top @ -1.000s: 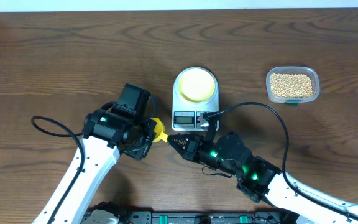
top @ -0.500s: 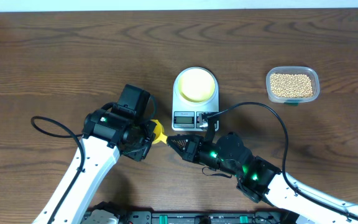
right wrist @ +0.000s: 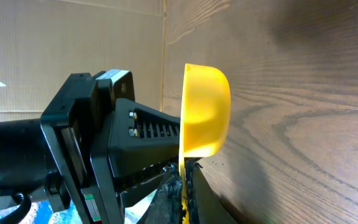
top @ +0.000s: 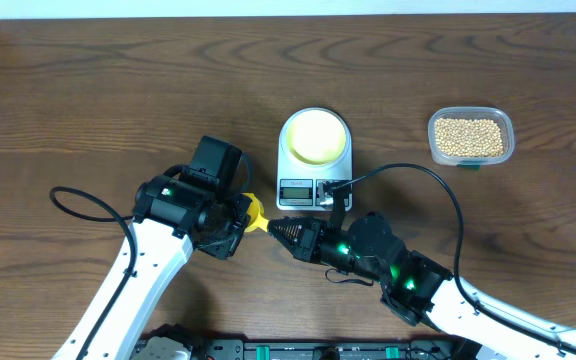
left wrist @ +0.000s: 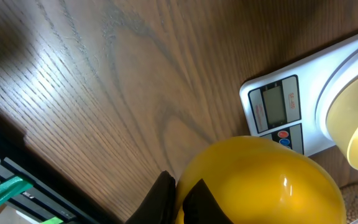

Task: Scoop item into bowl and weigh 50g on scale
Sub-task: 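Release the left gripper and hold the scoop with the right gripper, then move the right gripper with the yellow scoop right toward the soybean tub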

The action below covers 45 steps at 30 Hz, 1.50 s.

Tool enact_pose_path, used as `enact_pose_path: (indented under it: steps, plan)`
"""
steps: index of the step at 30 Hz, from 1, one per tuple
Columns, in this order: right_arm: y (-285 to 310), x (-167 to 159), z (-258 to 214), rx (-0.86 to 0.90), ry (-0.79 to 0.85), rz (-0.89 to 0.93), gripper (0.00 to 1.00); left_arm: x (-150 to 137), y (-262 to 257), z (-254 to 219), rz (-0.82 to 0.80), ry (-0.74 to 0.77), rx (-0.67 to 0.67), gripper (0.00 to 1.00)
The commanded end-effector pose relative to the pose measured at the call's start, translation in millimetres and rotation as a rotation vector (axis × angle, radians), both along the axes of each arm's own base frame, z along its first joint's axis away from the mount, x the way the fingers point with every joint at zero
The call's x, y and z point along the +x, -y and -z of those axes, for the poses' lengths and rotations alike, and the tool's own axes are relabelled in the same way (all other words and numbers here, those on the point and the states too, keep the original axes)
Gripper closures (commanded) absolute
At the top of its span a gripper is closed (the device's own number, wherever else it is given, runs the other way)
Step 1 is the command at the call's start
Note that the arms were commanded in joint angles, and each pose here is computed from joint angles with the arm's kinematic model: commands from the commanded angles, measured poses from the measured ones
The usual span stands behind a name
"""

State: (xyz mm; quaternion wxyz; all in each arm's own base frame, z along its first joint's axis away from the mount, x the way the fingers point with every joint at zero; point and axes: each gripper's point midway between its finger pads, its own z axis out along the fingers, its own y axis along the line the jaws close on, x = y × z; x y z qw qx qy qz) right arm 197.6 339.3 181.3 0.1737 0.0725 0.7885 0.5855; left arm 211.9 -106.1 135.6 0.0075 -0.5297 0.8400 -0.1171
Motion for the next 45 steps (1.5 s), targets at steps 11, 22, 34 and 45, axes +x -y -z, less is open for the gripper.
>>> enact_pose_path:
  steps: [11, 22, 34, 45]
  plan:
    - [-4.8, -10.0, -0.7, -0.027, 0.095, -0.086, 0.99, -2.1, -2.8, 3.8, -0.009, -0.011, 0.02, 0.84]
    - [3.1, -21.9, 32.5, -0.186, 0.141, -0.173, 0.99, -0.9, -5.6, 4.1, -0.008, -0.004, 0.036, 0.58]
    - [35.9, -37.8, 57.6, -0.366, 0.141, -0.243, 0.99, 5.4, -17.5, 4.5, -0.001, 0.032, 0.109, 0.42]
    - [68.0, -52.1, 20.9, -0.368, 0.235, -0.209, 0.99, 5.9, -17.9, 4.5, -0.001, 0.034, 0.112, 0.41]
